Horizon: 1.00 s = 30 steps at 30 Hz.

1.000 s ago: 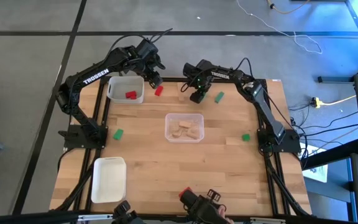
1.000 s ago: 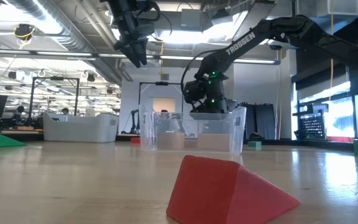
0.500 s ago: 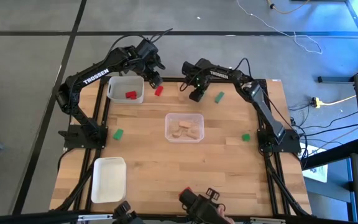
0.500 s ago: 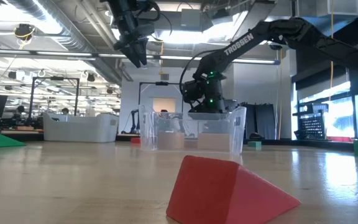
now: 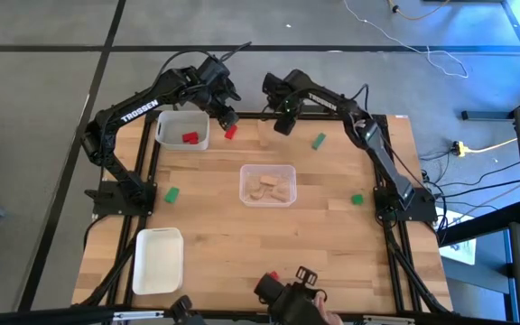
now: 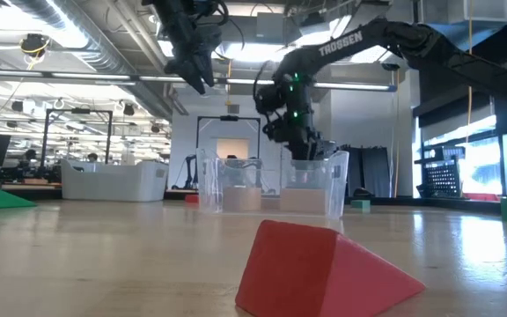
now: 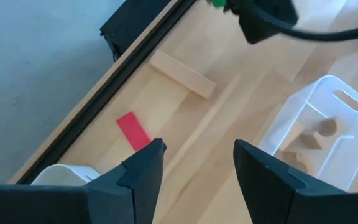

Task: Sort & place blocks by color
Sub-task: Put the green block into the white bin

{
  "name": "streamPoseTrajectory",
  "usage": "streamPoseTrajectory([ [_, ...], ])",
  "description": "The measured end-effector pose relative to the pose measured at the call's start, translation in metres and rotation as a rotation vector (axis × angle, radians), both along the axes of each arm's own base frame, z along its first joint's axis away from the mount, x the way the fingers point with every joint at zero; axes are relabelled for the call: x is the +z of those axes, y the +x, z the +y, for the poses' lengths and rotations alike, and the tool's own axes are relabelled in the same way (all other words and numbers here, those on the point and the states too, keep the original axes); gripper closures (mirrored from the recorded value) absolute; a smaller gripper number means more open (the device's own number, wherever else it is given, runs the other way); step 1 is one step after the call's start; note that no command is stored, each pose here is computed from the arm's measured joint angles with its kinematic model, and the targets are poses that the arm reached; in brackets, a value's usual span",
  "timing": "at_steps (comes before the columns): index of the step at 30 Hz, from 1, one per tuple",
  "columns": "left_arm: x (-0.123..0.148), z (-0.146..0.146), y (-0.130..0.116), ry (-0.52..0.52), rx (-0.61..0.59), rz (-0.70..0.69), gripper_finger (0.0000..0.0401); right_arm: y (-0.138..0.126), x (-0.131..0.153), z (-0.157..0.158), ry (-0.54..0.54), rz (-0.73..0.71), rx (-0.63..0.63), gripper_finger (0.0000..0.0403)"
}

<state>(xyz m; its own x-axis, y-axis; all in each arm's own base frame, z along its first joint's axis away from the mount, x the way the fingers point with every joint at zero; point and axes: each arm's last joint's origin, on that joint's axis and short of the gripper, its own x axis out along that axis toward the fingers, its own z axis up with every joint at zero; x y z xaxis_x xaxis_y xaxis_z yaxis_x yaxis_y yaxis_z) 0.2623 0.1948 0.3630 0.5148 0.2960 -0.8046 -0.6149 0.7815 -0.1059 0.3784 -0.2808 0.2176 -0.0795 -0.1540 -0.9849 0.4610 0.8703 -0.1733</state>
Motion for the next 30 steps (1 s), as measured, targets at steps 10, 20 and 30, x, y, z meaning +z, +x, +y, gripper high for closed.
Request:
streamPoseTrajectory([
  [10, 0.023, 0.001, -0.024, 0.044, 0.064, -0.088, 0.0215, 0.005, 0.045, 0.031, -0.125, -0.016, 0.081, 0.023],
  [20, 0.046, -0.007, -0.047, 0.004, 0.064, -0.219, 0.0215, 0.023, 0.053, 0.067, -0.145, -0.02, 0.193, 0.023],
  [30, 0.044, -0.003, -0.053, -0.11, 0.076, -0.266, 0.0215, 0.041, 0.061, 0.109, -0.285, 0.025, 0.284, 0.023],
])
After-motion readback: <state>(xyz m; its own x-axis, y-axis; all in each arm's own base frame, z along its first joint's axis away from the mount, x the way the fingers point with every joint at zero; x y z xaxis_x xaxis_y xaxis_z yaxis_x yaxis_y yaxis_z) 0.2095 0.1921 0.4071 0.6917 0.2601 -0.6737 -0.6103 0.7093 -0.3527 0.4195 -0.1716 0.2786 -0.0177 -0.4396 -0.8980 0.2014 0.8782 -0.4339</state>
